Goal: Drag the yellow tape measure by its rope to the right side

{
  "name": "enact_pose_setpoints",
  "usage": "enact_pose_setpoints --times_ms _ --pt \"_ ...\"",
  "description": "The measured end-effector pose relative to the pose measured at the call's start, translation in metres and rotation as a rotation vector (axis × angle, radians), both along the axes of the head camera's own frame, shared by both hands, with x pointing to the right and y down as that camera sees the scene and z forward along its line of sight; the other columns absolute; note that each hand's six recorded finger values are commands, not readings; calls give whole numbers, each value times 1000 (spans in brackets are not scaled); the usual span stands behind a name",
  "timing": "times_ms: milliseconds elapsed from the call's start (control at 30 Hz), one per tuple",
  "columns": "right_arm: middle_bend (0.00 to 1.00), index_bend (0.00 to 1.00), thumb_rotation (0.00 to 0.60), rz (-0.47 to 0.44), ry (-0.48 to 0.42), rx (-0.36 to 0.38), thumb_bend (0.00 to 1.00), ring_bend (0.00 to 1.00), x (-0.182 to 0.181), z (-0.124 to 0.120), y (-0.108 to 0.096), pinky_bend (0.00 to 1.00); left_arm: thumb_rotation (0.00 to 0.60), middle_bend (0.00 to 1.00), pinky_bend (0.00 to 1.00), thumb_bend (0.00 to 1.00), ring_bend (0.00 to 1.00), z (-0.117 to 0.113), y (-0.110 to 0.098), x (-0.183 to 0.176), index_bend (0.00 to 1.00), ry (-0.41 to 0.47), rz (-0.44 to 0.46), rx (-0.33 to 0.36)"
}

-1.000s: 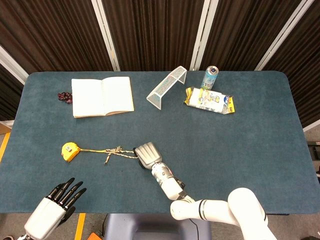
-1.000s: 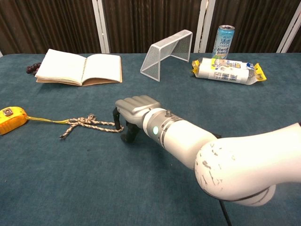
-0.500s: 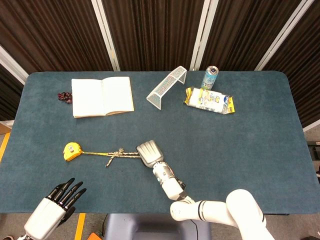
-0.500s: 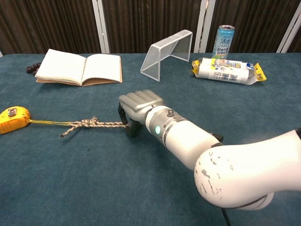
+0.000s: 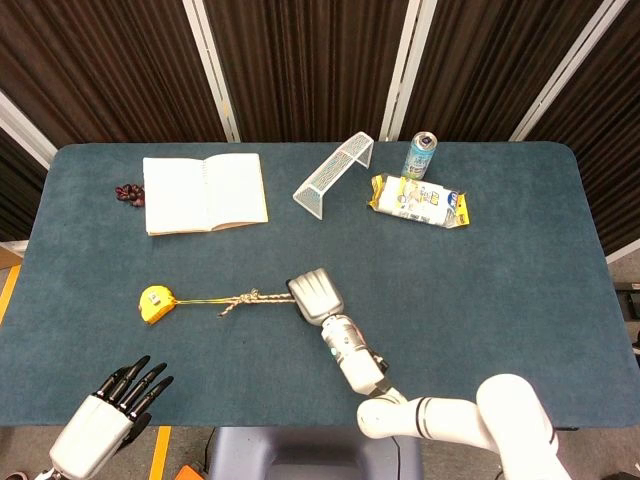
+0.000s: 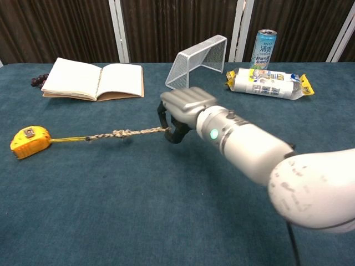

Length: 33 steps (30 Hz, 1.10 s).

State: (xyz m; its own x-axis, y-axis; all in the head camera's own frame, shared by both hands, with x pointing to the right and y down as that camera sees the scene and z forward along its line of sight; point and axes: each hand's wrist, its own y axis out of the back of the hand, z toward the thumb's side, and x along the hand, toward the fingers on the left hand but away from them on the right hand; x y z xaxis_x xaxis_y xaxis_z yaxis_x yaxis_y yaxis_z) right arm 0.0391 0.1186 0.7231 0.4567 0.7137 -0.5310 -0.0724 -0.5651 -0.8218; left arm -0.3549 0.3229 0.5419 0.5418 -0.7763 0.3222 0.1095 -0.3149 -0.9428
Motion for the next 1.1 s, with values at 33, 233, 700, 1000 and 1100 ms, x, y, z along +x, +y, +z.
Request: enact_pose_setpoints --times_ms 33,233,700,1000,1100 --pt "1000 974 600 6 -3 4 500 1000 8 -4 -4 1000 600 139 295 369 68 1 0 1 169 -5 3 2" --pt "1000 974 600 59 -6 50 500 1000 78 -39 -28 1000 600 139 296 369 69 7 2 4 170 -33 11 4" --pt "1000 974 600 168 35 144 500 1000 262 -114 -19 1000 600 141 298 370 71 18 6 10 170 -72 17 -20" --pt "1000 973 600 320 69 171 501 1000 375 -140 7 1000 600 142 300 370 73 24 8 13 170 -92 28 -38" --pt "1000 973 600 371 96 197 500 1000 411 -150 13 1000 600 142 300 370 73 24 8 13 171 -96 22 -32"
